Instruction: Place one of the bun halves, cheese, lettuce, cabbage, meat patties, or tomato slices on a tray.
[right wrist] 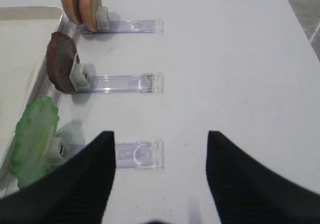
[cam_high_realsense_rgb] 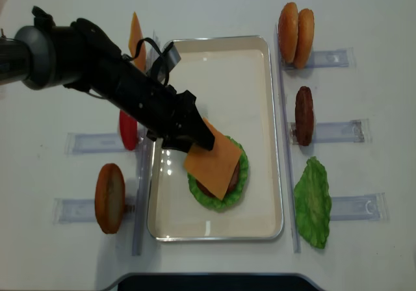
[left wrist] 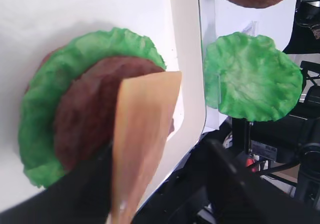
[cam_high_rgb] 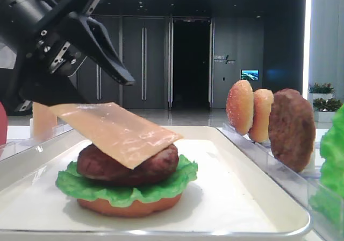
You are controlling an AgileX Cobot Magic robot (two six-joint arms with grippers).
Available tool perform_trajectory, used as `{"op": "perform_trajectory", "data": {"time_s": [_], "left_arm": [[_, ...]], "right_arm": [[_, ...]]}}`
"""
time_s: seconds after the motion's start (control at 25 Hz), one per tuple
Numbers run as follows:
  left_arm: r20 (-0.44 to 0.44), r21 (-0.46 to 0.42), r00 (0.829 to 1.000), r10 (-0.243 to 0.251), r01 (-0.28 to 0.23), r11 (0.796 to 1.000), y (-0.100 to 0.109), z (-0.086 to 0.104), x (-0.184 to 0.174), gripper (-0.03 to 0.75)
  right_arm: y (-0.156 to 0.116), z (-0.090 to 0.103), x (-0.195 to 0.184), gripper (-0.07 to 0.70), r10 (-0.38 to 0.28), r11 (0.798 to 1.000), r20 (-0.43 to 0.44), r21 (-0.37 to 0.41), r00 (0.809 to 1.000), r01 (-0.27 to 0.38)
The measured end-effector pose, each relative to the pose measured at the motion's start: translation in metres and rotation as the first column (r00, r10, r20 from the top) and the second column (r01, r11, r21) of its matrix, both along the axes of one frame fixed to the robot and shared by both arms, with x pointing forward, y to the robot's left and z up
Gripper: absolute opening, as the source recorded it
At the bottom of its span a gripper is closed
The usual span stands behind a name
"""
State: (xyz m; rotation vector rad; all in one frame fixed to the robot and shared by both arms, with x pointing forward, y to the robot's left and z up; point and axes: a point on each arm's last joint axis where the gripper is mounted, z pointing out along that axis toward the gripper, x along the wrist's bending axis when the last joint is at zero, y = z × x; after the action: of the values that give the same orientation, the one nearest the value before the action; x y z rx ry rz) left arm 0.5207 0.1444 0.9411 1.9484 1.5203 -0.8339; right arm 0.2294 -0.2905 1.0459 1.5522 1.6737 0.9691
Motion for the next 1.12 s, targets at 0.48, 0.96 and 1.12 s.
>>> {"op": "perform_trajectory", "data": {"time_s": [0.48, 0.96, 1.12], "left_arm": [[0.064, 0.13, 0.998, -0.015, 0.007, 0.991, 0.008, 0.028, 0.008, 0.647], [0.161, 0.425, 0.984, -0.072, -0.003, 0.905, 0.029, 0.077, 0.025, 0.647], [0.19, 0.516, 0.978, -0.088, -0.023, 0.857, 0.037, 0.093, 0.032, 0.647]], "right_arm": [[0.0, 0.0, 0.0, 0.415, 0.0, 1.0, 0.0, 0.0, 1.0, 0.0], [0.0, 0.0, 0.0, 0.415, 0.0, 1.0, 0.0, 0.0, 1.0, 0.0], [0.0, 0.0, 0.0, 0.415, 0.0, 1.0, 0.0, 0.0, 1.0, 0.0]]}}
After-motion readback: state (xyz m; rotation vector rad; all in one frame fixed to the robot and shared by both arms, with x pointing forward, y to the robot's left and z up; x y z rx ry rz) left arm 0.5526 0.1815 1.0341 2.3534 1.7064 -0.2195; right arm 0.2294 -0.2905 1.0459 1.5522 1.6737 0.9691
